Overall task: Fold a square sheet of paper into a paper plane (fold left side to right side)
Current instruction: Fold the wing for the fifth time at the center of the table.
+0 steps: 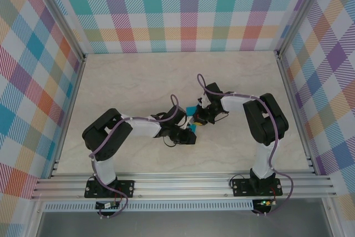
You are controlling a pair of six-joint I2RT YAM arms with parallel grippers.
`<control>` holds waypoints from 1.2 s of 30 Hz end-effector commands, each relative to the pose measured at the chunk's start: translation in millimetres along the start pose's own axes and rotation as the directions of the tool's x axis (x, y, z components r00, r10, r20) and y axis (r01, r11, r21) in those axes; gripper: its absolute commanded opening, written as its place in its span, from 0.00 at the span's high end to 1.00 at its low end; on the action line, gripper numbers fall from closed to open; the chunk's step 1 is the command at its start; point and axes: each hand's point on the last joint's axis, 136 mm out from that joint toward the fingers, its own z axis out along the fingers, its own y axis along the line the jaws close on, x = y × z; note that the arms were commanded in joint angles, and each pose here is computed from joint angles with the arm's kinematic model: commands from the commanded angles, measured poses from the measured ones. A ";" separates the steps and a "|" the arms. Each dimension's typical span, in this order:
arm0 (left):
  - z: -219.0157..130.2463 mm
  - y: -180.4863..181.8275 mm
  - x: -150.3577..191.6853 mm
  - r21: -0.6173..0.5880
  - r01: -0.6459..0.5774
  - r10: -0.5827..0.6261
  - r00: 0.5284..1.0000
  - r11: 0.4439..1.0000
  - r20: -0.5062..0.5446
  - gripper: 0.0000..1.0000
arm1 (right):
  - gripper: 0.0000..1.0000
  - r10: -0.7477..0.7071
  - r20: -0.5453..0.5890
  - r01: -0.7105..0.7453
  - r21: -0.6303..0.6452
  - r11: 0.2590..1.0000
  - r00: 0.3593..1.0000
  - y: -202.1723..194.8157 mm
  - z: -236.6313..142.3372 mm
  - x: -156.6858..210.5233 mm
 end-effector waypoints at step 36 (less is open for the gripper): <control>1.6 44.2 -9.3 -0.181 0.101 -0.108 0.994 0.978 -0.027 0.73 | 0.99 0.016 0.037 -0.016 -0.012 1.000 0.999 9.6 -6.1 -14.6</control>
